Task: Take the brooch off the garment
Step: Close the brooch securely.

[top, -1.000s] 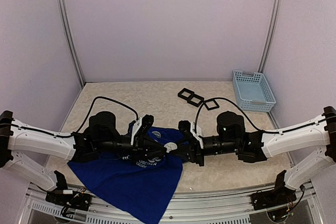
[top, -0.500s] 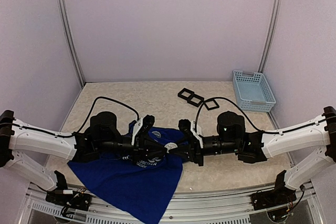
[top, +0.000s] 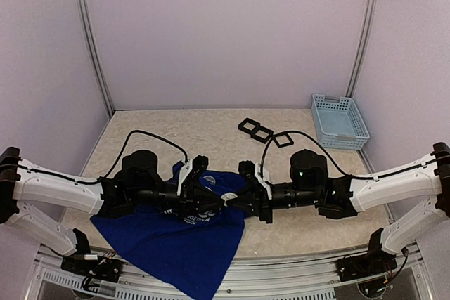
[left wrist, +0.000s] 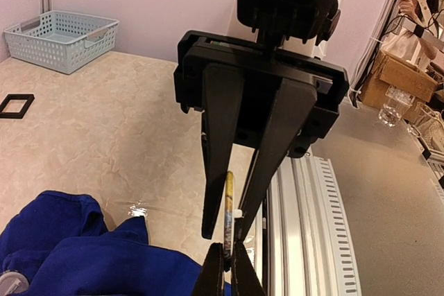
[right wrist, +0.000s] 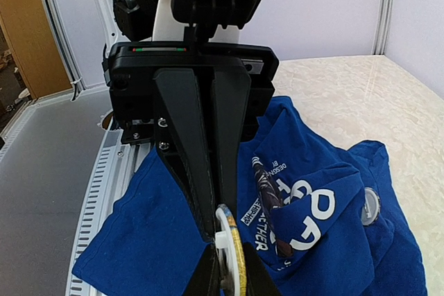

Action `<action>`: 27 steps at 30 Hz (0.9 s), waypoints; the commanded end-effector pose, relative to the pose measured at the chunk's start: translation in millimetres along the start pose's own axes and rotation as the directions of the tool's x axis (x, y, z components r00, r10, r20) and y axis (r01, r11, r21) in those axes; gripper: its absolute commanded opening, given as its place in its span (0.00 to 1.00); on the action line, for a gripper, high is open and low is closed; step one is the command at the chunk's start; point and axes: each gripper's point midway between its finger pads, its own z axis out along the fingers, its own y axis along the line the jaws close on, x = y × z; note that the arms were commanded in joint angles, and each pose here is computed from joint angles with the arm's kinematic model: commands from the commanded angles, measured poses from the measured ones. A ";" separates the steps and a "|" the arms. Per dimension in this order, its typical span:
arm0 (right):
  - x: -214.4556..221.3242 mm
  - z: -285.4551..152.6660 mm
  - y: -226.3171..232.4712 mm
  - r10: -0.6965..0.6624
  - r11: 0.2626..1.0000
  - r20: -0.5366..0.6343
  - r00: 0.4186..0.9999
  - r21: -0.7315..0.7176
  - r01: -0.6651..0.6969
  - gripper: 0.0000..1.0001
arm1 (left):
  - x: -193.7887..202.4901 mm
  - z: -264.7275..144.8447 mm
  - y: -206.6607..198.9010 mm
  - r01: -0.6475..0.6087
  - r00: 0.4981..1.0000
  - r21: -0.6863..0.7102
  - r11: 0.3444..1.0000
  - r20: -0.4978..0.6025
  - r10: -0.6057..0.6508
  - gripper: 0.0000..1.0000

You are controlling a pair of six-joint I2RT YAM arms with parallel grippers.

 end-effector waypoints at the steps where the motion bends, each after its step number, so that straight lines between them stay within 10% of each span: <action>1: -0.6 5.8 -1.0 0.008 1.000 -0.013 1.000 0.000 -0.008 0.10 | -7.0 5.1 -9.2 -0.023 1.000 0.043 0.999 0.008 0.022 0.00; 27: -1.3 -1.7 -30.9 0.048 0.982 -0.006 0.999 0.183 -0.046 0.06 | -6.3 6.2 -10.2 -0.038 0.999 0.035 0.999 0.005 0.037 0.00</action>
